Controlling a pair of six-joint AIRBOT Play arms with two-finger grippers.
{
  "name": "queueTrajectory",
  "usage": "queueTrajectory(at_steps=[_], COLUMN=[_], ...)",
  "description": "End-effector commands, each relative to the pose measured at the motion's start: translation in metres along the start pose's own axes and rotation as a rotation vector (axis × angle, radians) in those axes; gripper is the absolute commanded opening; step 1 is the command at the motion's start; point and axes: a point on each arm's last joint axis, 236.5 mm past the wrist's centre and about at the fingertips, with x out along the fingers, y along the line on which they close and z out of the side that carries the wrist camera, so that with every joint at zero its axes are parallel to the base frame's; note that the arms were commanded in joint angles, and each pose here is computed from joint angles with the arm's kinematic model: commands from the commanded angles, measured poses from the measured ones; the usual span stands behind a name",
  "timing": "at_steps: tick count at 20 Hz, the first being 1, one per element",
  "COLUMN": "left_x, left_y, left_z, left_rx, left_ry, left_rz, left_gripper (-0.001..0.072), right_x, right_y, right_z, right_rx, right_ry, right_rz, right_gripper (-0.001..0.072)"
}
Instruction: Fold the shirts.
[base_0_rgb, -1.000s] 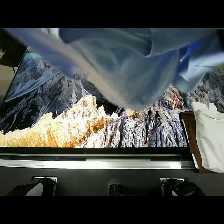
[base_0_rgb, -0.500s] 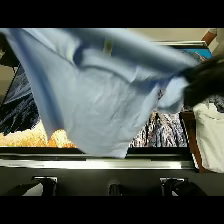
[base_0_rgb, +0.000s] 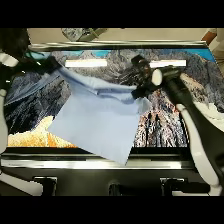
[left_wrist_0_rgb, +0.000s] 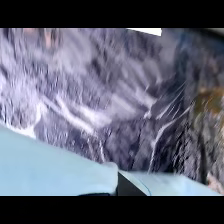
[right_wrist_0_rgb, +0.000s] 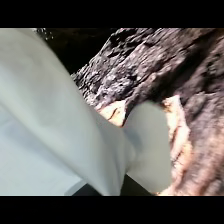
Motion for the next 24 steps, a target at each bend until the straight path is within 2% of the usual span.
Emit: queueTrajectory(at_steps=[1, 3, 4, 5, 6, 7, 9, 10, 11, 12, 14, 15, 16, 22, 24], left_x=[0.057, 0.068, 0.07, 0.072, 0.07, 0.064, 0.036, 0.014, -0.008, -0.031, -0.068, -0.074, -0.077, -0.085, -0.082], left_y=[0.038, 0.044, 0.044, 0.042, 0.038, 0.036, 0.035, 0.044, 0.061, 0.081, 0.1, 0.098, 0.094, 0.069, 0.056], left_z=[-0.066, -0.091, -0.099, -0.1, -0.096, -0.089, -0.078, -0.082, -0.093, -0.107, -0.142, -0.155, -0.171, -0.293, -0.333], left_rx=[-0.094, -0.115, -0.142, -0.182, -0.217, -0.239, -0.226, -0.202, -0.185, -0.193, -0.221, -0.241, -0.255, -0.3, -0.354], left_ry=[0.22, 0.307, 0.336, 0.34, 0.332, 0.324, 0.355, 0.413, 0.486, 0.561, 0.691, 0.712, 0.724, 0.785, 0.816], left_rz=[-0.006, -0.015, -0.022, -0.026, -0.034, -0.036, -0.048, -0.02, 0.051, 0.14, 0.247, 0.247, 0.245, 0.205, 0.153], left_gripper=[0.0029, 0.0031, 0.0071, 0.0214, 0.0456, 0.061, 0.0605, 0.0532, 0.0384, 0.0377, 0.0451, 0.0574, 0.0609, 0.0609, 0.0609], right_x=[0.074, 0.078, 0.078, 0.078, 0.077, 0.074, 0.056, 0.042, 0.028, 0.014, 0.002, 0.001, 0.001, 0.003, 0.004], right_y=[0.017, 0.019, 0.016, 0.013, 0.013, 0.011, 0.0, -0.009, -0.019, -0.027, -0.027, -0.025, -0.021, -0.011, -0.011], right_z=[-0.017, -0.019, -0.016, -0.015, -0.017, -0.019, -0.026, -0.031, -0.036, -0.042, -0.052, -0.056, -0.06, -0.057, -0.055], right_rx=[0.079, 0.08, 0.076, 0.068, 0.065, 0.056, -0.005, -0.057, -0.102, -0.134, -0.141, -0.137, -0.132, -0.115, -0.115], right_ry=[0.076, 0.083, 0.07, 0.067, 0.076, 0.086, 0.115, 0.139, 0.162, 0.188, 0.229, 0.249, 0.263, 0.246, 0.237], right_rz=[0.074, 0.079, 0.069, 0.057, 0.055, 0.046, 0.004, -0.032, -0.071, -0.102, -0.101, -0.09, -0.076, -0.035, -0.036], right_gripper=[0.0059, 0.0058, 0.0059, 0.0058, 0.0059, 0.0058, 0.0059, 0.0059, 0.0059, 0.0059, 0.0062, 0.0061, 0.0061, 0.0061, 0.0061])
